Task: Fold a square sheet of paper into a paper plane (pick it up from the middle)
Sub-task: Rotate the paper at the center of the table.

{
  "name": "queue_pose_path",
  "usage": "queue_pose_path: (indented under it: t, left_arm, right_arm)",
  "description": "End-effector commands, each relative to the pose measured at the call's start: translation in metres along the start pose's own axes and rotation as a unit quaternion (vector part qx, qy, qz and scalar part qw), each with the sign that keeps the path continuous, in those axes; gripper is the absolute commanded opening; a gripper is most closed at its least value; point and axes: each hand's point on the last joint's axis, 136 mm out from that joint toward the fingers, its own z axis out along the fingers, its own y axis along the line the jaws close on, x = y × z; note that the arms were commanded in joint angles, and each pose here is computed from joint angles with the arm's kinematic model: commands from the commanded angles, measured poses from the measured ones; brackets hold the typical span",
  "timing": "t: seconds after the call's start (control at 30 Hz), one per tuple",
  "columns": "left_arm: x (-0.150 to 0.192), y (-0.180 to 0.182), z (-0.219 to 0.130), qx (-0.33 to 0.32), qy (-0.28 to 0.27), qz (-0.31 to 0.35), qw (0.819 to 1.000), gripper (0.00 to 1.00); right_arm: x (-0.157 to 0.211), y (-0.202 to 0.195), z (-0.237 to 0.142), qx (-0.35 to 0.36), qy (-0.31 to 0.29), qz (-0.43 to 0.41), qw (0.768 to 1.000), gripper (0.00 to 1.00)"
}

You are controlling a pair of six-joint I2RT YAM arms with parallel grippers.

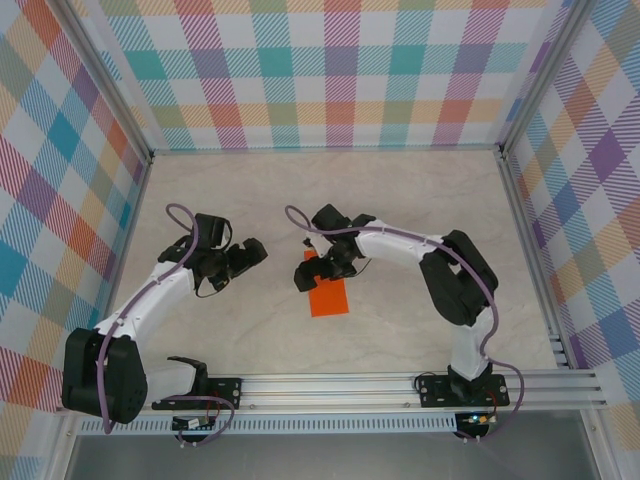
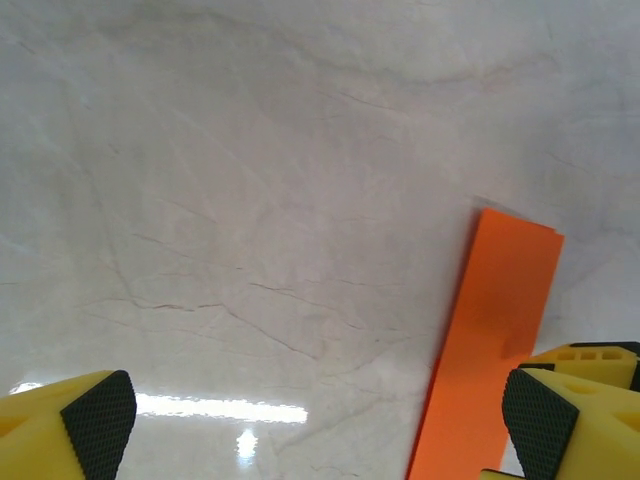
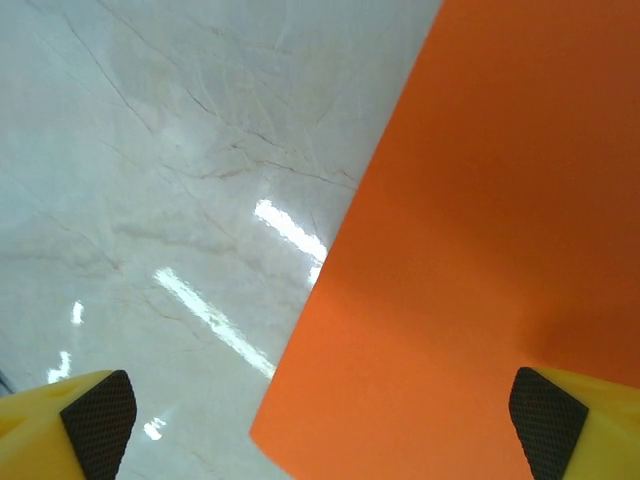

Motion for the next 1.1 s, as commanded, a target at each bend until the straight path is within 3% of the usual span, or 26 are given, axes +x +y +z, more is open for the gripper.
queue_pose_path:
  t: [0.0, 0.13, 0.23, 0.43, 0.5, 0.63, 0.9, 1.07]
  left_arm:
    - [0.007, -0.030, 0.001, 0.053, 0.021, 0.037, 0.998, 0.95]
    - [0.022, -0.060, 0.009, 0.095, 0.040, 0.064, 0.993, 0.88]
    - [0.036, -0.086, 0.020, 0.126, 0.062, 0.076, 0.987, 0.78]
    - [0.060, -0.127, 0.049, 0.152, 0.100, 0.103, 0.978, 0.61]
    - [0.065, -0.133, 0.060, 0.147, 0.111, 0.109, 0.977, 0.57]
    - [0.069, -0.135, 0.071, 0.136, 0.117, 0.113, 0.977, 0.56]
    - [0.072, -0.130, 0.079, 0.121, 0.124, 0.111, 0.979, 0.54]
    - [0.073, -0.128, 0.082, 0.116, 0.127, 0.111, 0.979, 0.54]
  right_arm:
    - [-0.015, 0.006, -0.042, 0.000, -0.080, 0.072, 0.994, 0.99]
    - [0.008, -0.025, -0.056, 0.044, -0.109, 0.196, 0.973, 0.97]
    - [0.031, -0.036, -0.061, 0.043, -0.114, 0.260, 0.958, 0.94]
    - [0.054, -0.042, -0.053, 0.007, -0.103, 0.300, 0.948, 0.87]
    - [0.059, -0.041, -0.044, -0.003, -0.084, 0.302, 0.950, 0.79]
    - [0.066, -0.039, -0.031, -0.020, -0.054, 0.298, 0.953, 0.67]
    - [0.071, -0.036, -0.013, -0.039, -0.013, 0.295, 0.954, 0.56]
    - [0.073, -0.034, -0.010, -0.047, -0.005, 0.291, 0.955, 0.54]
